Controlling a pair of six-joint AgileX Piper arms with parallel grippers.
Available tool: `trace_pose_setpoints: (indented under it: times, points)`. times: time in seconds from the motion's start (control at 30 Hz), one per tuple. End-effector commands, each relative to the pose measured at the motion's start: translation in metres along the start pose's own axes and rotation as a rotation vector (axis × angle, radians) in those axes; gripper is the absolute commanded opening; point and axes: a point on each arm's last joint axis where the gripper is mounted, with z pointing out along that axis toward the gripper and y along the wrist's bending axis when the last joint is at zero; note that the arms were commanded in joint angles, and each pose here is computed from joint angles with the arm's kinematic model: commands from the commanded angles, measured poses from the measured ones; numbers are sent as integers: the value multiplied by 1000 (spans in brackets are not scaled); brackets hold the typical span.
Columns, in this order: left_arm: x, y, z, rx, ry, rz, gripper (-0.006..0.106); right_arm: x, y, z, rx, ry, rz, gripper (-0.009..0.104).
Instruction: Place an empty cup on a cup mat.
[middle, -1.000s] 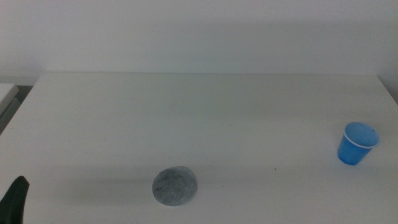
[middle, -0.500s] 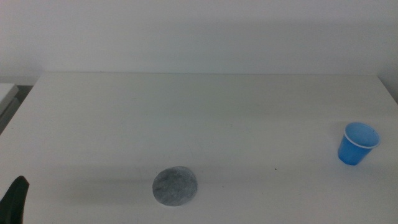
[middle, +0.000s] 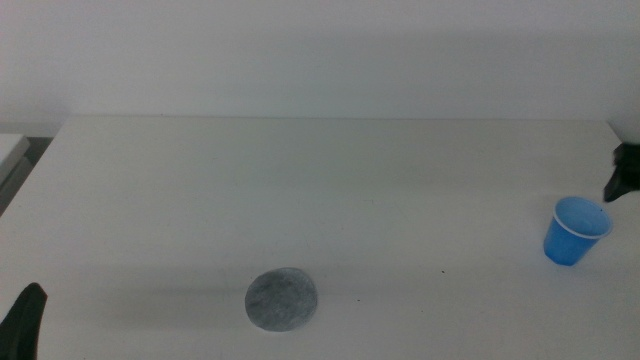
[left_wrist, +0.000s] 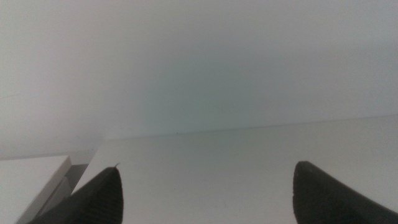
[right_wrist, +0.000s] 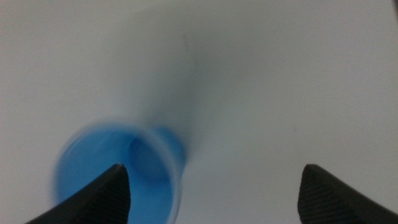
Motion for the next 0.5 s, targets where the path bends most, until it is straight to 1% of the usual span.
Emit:
trace_pose_setpoints:
  times: [0.0,0.07,0.1,0.17,0.27,0.33,0.37,0.47]
  points:
    - [-1,0,0,1,-16,-10,94,-8,-4,20,6,-18,10,85]
    - [-1,0,0,1,-16,-10,94,-9,-2,35,4,3,8,79]
    - [-1,0,0,1,-16,-10,94,-9,-1,42,4,16,5,74]
    - [-1,0,0,1,-16,-10,94,-9,1,54,0,30,6,60]
    - [-1,0,0,1,-16,-10,94,-9,9,63,-15,40,3,32]
    - [-1,0,0,1,-16,-10,94,-8,15,63,-18,40,-15,2]
    - [-1,0,0,1,-16,-10,94,-8,18,61,-15,43,-30,-2]
    - [-1,0,0,1,-16,-10,94,-8,34,46,-18,17,-63,-2]
